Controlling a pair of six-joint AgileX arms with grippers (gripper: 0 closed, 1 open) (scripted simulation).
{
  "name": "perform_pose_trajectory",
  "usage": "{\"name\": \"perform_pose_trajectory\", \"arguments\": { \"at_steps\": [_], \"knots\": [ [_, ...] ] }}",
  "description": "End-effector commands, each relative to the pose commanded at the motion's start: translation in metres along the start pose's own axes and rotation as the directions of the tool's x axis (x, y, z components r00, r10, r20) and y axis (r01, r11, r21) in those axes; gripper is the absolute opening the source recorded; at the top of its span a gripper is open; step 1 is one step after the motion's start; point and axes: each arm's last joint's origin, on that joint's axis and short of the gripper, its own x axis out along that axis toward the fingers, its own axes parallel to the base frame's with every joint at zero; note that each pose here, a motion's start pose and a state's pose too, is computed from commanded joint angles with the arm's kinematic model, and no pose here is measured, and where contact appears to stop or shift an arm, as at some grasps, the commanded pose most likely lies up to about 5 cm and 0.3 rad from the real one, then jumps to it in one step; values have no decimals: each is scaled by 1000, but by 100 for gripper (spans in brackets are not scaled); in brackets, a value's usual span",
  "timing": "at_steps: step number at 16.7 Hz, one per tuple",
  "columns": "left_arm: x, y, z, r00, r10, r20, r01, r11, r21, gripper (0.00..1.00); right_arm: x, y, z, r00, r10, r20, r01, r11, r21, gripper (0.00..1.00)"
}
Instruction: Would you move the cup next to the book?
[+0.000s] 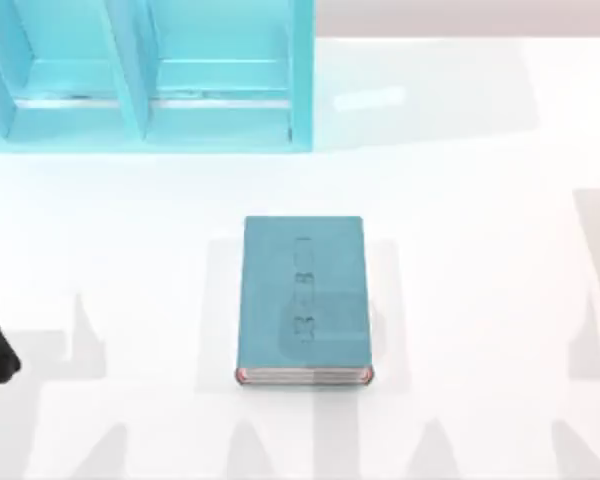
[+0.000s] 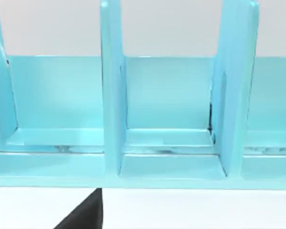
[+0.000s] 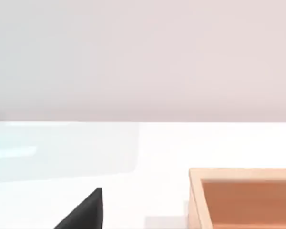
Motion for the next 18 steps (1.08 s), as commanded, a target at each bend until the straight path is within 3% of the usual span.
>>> {"name": "perform_pose_trajectory", "arguments": {
  "at_steps": [5,8,10,12,14,16,18],
  "knots": [
    [0,1,12,999,16,-39,-14,998,61,100,0,0,0,1000,0,0,0,1000,0,100],
    [5,4,36,988,46,-146,-14,977,213,100,0,0,0,1000,0,0,0,1000,0,100],
    [14,7,52,962,70,-262,28,935,353,100,0,0,0,1000,0,0,0,1000,0,100],
    [29,11,65,907,97,-409,129,861,491,100,0,0,0,1000,0,0,0,1000,0,100],
    [48,19,72,814,122,-568,293,758,582,100,0,0,0,1000,0,0,0,1000,0,100],
    [69,31,73,679,138,-721,498,636,590,100,0,0,0,1000,0,0,0,1000,0,100],
    [88,46,68,510,137,-849,701,506,503,100,0,0,0,1000,0,0,0,1000,0,100]
  ]
}}
